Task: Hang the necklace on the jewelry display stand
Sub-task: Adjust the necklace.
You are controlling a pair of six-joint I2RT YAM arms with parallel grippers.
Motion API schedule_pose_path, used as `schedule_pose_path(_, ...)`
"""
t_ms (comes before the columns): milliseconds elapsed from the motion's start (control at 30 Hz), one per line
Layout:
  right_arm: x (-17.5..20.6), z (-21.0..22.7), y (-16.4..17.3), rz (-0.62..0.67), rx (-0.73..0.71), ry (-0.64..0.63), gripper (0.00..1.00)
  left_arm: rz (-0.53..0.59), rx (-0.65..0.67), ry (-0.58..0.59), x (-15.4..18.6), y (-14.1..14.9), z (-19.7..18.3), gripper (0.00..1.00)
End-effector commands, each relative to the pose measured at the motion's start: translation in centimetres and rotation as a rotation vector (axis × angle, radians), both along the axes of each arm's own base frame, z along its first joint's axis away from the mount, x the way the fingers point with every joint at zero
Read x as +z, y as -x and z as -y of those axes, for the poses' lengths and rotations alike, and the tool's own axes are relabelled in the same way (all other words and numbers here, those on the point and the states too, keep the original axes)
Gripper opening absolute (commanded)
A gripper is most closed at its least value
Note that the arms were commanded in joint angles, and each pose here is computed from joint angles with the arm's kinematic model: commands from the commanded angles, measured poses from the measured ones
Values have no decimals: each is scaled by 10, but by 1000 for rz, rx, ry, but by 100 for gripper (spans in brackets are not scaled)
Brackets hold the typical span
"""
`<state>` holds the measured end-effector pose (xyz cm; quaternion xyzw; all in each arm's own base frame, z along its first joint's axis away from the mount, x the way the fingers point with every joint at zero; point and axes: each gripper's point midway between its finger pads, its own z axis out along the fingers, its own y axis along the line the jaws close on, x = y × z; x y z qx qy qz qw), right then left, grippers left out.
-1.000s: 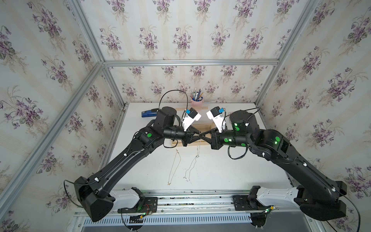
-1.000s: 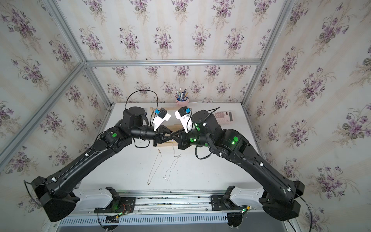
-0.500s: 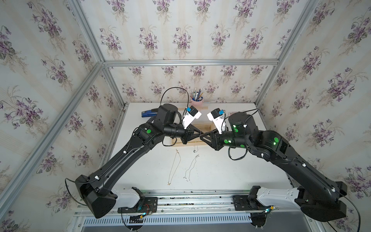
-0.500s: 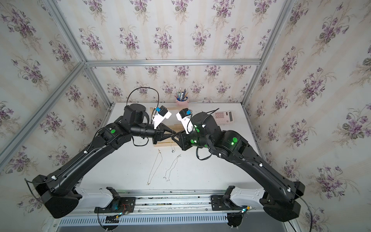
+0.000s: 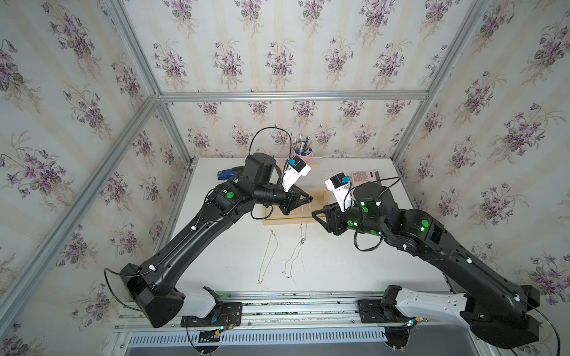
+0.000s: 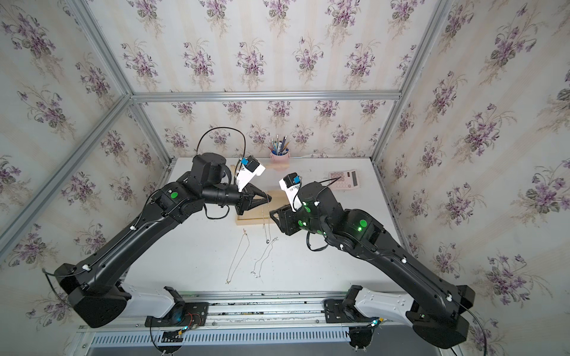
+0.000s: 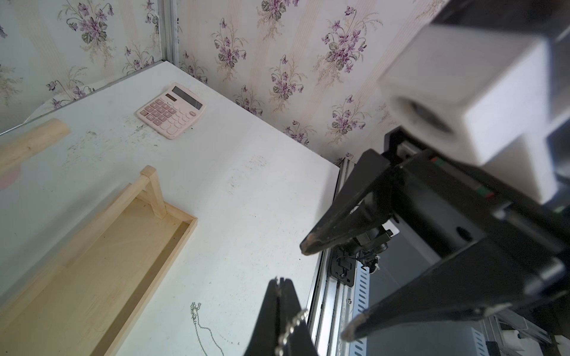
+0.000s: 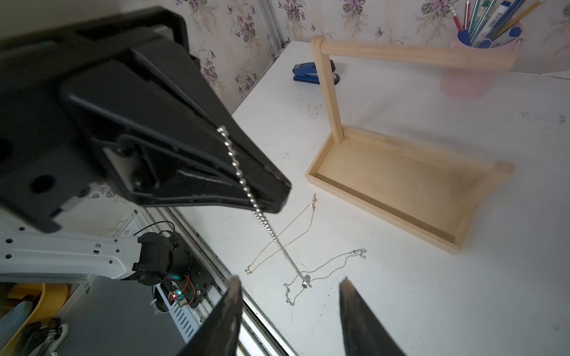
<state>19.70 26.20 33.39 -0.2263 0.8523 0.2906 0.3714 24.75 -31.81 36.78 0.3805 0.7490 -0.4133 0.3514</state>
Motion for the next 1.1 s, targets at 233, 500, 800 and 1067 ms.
schedule_pose_path(233,1,-11,-13,65,-7,-40,49,6,8,-26,0,0,-3,0)
schedule_pose_path(500,3,-18,-21,91,-12,-44,49,7,0,-25,3,1,-3,0)
schedule_pose_path(800,0,-20,-32,119,-44,-35,48,0,-14,-29,3,4,-3,0)
schedule_pose_path(1067,-3,-23,-50,169,-107,-22,41,-34,8,-71,-12,-7,1,0)
